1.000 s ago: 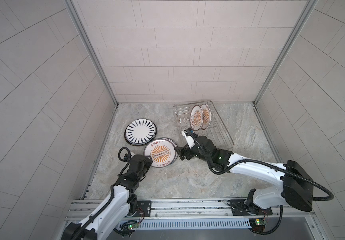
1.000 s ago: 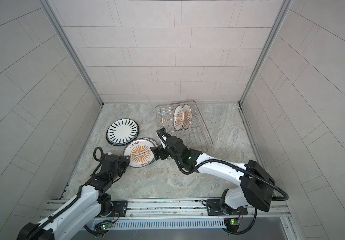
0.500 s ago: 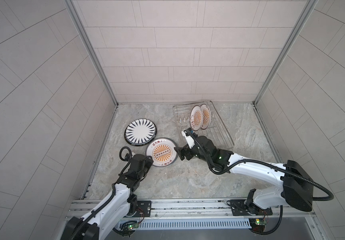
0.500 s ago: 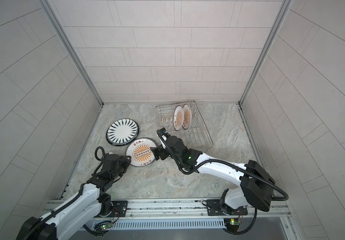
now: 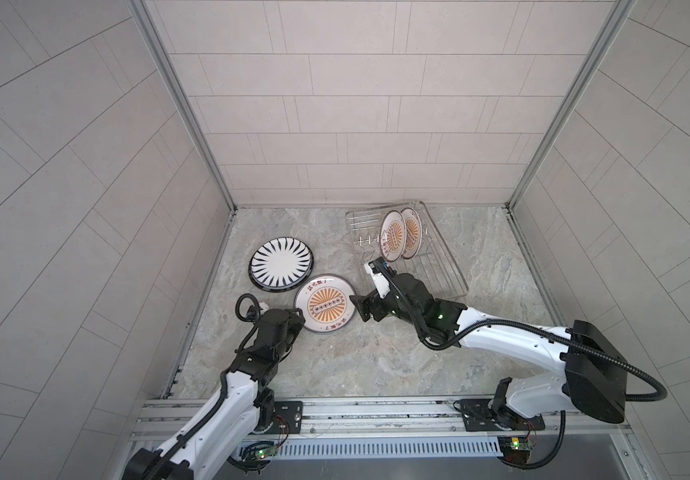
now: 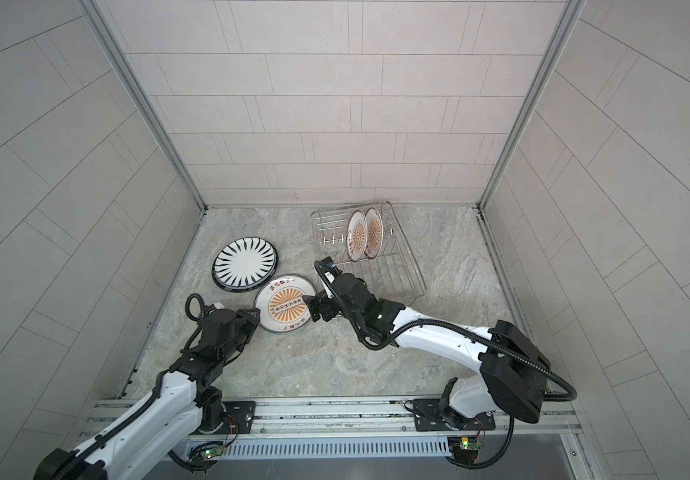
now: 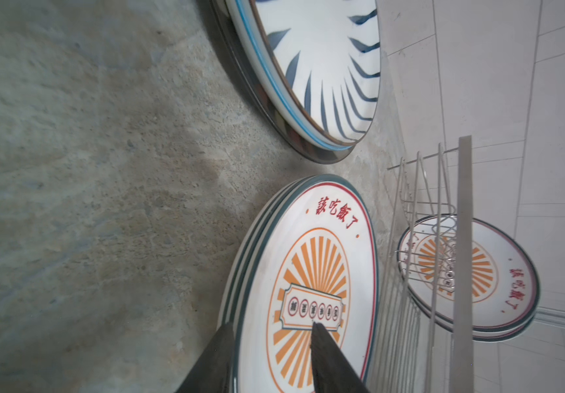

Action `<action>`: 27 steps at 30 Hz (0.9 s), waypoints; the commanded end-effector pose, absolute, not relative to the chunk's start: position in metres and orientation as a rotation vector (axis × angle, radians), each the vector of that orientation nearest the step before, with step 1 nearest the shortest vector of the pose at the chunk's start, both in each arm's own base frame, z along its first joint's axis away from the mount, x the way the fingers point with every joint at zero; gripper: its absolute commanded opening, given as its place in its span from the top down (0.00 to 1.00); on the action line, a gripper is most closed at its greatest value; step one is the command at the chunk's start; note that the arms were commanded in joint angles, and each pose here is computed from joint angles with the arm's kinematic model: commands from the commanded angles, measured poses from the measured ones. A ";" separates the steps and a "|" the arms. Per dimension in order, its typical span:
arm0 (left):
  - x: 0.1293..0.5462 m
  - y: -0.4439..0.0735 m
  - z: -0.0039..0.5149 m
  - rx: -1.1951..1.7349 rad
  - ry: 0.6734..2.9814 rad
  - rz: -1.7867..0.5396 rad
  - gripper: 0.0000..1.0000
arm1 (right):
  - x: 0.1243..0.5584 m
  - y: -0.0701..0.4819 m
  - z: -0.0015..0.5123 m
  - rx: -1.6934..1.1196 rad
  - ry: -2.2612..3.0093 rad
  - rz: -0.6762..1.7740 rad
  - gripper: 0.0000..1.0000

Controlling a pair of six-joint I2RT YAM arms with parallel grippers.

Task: Unload the plates from the dish rack
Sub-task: 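Reach the right gripper to the nearer sunburst plate in the rack while the left rises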

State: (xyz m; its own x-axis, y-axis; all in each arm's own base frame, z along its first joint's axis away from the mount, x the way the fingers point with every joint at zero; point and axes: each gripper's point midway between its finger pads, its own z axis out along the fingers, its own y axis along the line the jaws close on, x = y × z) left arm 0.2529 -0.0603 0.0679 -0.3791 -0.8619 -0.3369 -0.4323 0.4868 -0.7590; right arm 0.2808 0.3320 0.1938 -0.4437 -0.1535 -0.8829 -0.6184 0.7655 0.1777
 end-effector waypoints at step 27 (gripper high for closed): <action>0.269 -0.188 0.226 -0.038 1.702 -1.091 0.00 | 0.365 0.219 0.238 -0.186 1.991 0.317 0.00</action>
State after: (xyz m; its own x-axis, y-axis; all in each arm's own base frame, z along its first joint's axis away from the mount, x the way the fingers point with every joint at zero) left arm 0.2659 -0.1785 0.1927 -0.5169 -0.5306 -0.6718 0.3529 0.5829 -0.7319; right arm 0.3543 0.2229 0.2328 -0.4247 0.0187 -0.9051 -0.2845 0.9464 0.1530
